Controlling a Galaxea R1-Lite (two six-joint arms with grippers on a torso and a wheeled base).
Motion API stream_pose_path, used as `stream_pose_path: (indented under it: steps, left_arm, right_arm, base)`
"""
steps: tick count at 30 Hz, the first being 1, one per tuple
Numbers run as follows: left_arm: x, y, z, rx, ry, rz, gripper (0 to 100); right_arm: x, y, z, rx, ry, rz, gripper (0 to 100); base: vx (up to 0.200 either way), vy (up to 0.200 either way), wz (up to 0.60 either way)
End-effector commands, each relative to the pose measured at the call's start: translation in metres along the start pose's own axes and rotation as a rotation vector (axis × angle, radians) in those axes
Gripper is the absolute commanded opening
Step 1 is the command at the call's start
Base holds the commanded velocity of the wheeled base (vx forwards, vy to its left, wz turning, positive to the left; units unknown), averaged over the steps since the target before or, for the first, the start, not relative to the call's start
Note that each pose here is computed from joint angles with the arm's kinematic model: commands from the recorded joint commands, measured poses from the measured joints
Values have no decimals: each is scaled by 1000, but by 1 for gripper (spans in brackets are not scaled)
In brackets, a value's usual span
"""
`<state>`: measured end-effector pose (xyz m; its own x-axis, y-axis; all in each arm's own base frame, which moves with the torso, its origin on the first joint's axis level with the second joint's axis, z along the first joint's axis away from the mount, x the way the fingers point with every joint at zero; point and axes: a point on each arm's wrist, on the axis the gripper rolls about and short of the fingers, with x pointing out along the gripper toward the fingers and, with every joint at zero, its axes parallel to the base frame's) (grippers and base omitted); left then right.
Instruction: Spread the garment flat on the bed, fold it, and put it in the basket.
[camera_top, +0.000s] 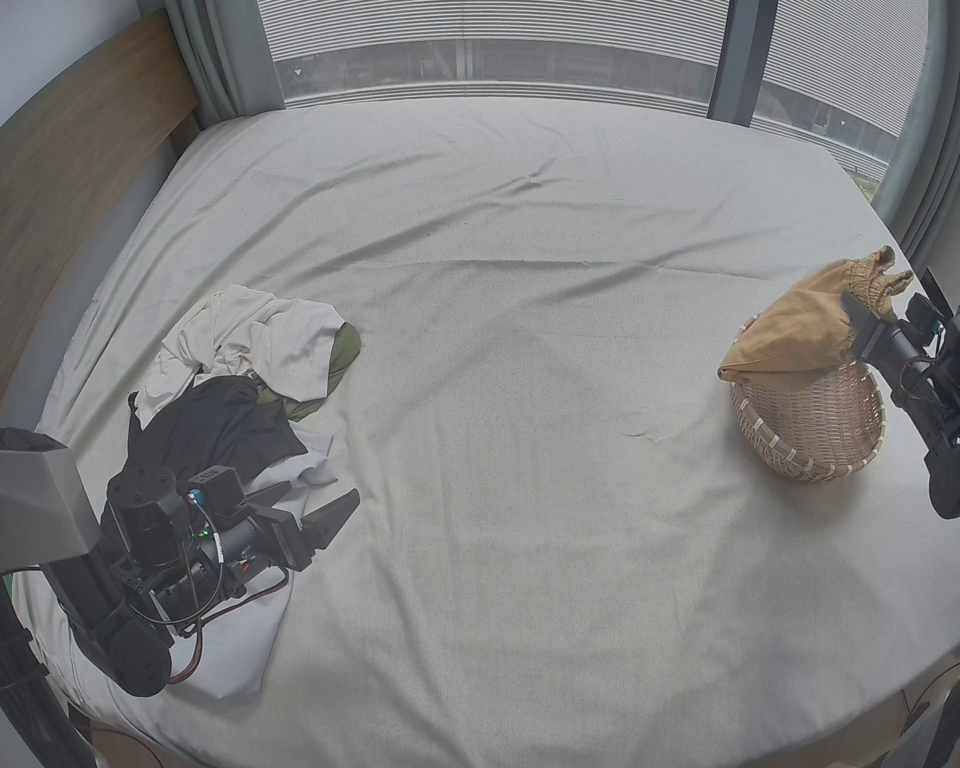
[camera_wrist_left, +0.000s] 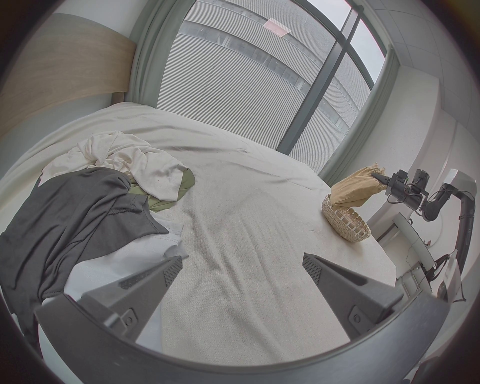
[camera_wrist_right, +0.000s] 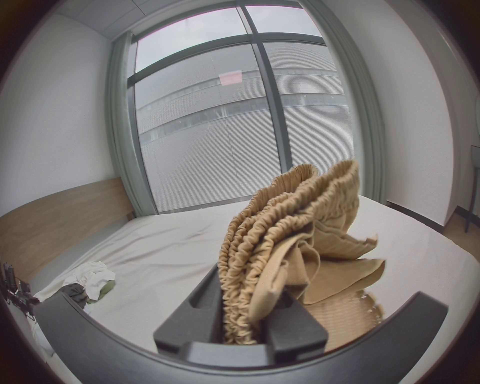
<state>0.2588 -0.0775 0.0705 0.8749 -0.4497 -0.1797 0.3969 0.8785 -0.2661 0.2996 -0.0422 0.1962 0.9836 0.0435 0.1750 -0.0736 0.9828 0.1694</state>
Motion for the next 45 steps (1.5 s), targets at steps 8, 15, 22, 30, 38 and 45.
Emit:
stream_pose_path:
  steps: [8,15,22,30,38,45]
  left_arm:
    - [0,-4,1,2,-4,-14,100]
    - [-3,-12,6,10,-24,-44,100]
    - [-8,-27,19,27,-80,-97,100]
    - [-50,-39,40,45,-167,-135,100]
    - [-113,-42,54,69,-294,-135,100]
    - [-154,-42,55,80,-339,-112,100]
  right_arm:
    - [-35,-16,-11,7,79,-66,100]
    - [-65,11,18,-7,7,1,100]
    - [-73,65,12,45,116,215,100]
    - [-96,121,-26,75,222,493,100]
    - [-148,108,-35,42,229,526,100]
    - [-194,93,-19,53,127,519,100]
  base:
    - [0,0,0]
    - [0,0,0]
    - [0,0,0]
    - [0,0,0]
    - [0,0,0]
    - [0,0,0]
